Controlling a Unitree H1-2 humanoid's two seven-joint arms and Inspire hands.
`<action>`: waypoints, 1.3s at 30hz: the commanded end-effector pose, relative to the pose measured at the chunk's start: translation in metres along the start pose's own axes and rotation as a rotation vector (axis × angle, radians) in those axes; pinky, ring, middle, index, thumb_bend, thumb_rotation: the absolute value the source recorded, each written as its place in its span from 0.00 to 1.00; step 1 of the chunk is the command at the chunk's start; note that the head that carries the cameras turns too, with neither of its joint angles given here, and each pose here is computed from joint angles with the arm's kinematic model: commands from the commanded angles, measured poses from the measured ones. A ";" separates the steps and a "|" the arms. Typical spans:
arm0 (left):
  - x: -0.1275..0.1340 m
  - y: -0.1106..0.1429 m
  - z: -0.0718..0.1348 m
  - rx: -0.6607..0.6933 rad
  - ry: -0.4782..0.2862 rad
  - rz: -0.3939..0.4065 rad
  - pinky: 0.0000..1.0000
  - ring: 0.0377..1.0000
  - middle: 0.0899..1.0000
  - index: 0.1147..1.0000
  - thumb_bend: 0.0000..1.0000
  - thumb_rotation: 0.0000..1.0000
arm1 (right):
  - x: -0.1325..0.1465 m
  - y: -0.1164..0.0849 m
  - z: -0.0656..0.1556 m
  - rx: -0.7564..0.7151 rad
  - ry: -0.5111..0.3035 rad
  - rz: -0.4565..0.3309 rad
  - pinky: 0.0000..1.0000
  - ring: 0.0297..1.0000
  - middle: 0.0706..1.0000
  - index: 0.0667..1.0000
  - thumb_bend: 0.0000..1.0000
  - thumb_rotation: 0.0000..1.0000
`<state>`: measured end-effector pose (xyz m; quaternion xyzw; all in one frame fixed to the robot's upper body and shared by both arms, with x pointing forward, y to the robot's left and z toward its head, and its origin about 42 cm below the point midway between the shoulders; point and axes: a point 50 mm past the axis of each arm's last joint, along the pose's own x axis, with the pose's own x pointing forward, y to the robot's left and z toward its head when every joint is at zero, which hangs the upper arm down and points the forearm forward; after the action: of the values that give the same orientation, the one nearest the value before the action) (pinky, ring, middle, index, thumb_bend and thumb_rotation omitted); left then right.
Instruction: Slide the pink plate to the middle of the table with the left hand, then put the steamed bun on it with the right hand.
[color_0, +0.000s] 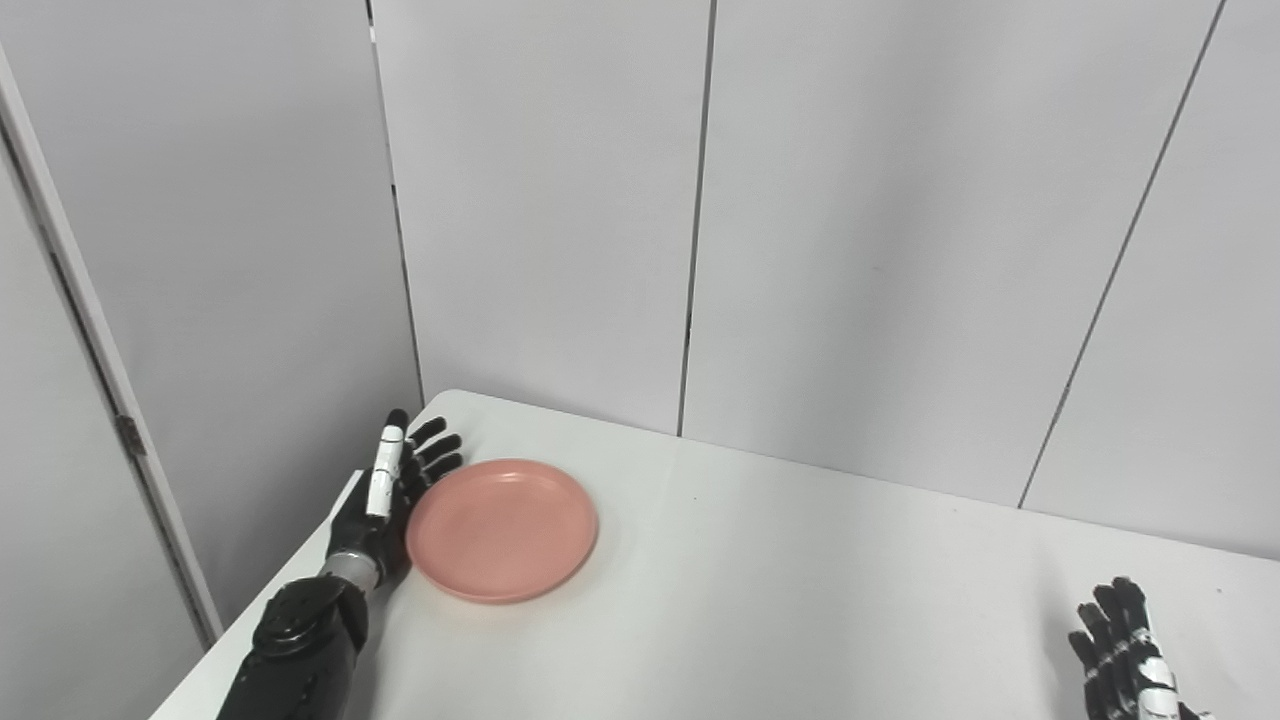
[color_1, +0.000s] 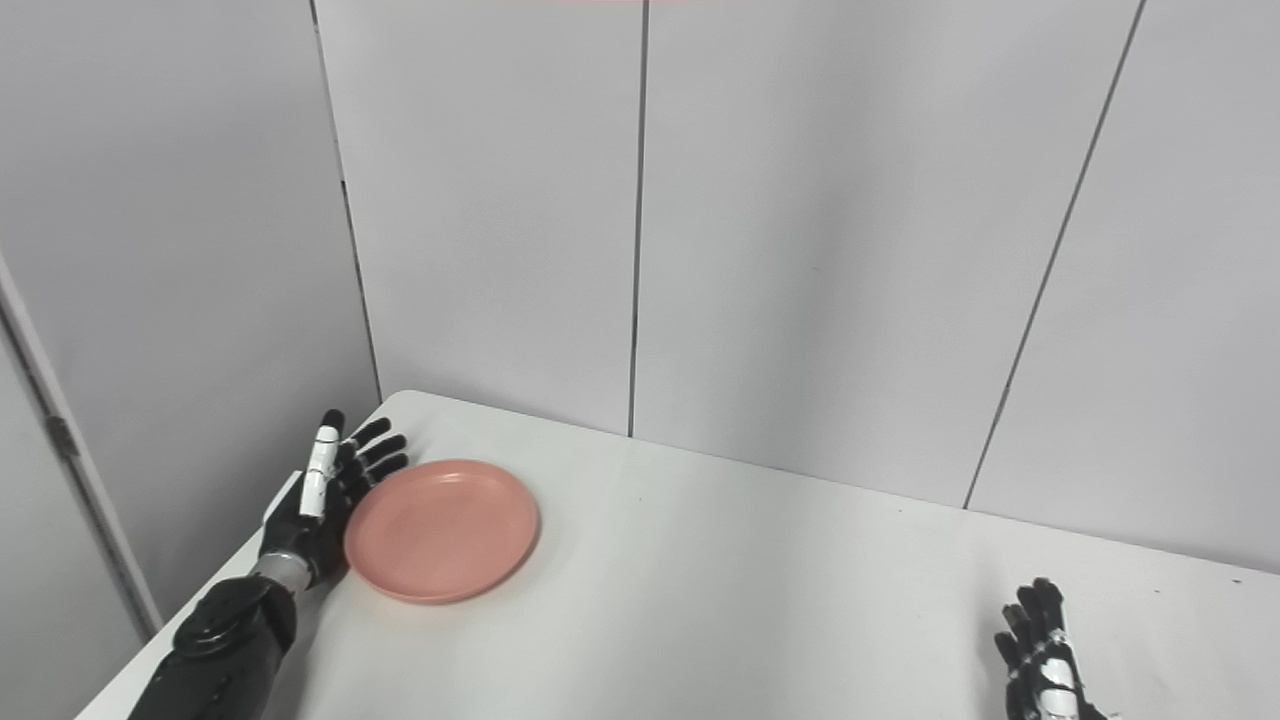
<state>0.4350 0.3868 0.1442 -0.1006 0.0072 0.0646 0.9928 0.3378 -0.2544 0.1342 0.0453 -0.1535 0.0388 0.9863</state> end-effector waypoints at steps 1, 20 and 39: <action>0.015 -0.024 0.011 -0.036 -0.025 -0.054 0.83 0.83 0.81 0.79 0.72 1.00 | -0.023 -0.015 -0.021 -0.018 0.066 -0.027 1.00 1.00 1.00 1.00 0.37 1.00; 0.010 -0.135 -0.036 -0.114 -0.083 -0.063 0.83 0.84 0.82 0.81 0.67 0.99 | -0.022 -0.012 -0.020 -0.013 0.068 -0.023 1.00 1.00 1.00 1.00 0.40 1.00; -0.041 -0.208 -0.064 -0.027 -0.106 -0.201 0.93 0.93 0.91 0.92 0.63 1.00 | -0.011 0.013 -0.008 -0.014 0.057 -0.008 0.99 0.95 0.99 1.00 0.58 0.89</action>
<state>0.4273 0.1765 0.1271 -0.1112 -0.0622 -0.0183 0.9917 0.3374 -0.2478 0.1398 0.0268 -0.1518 0.0368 0.9874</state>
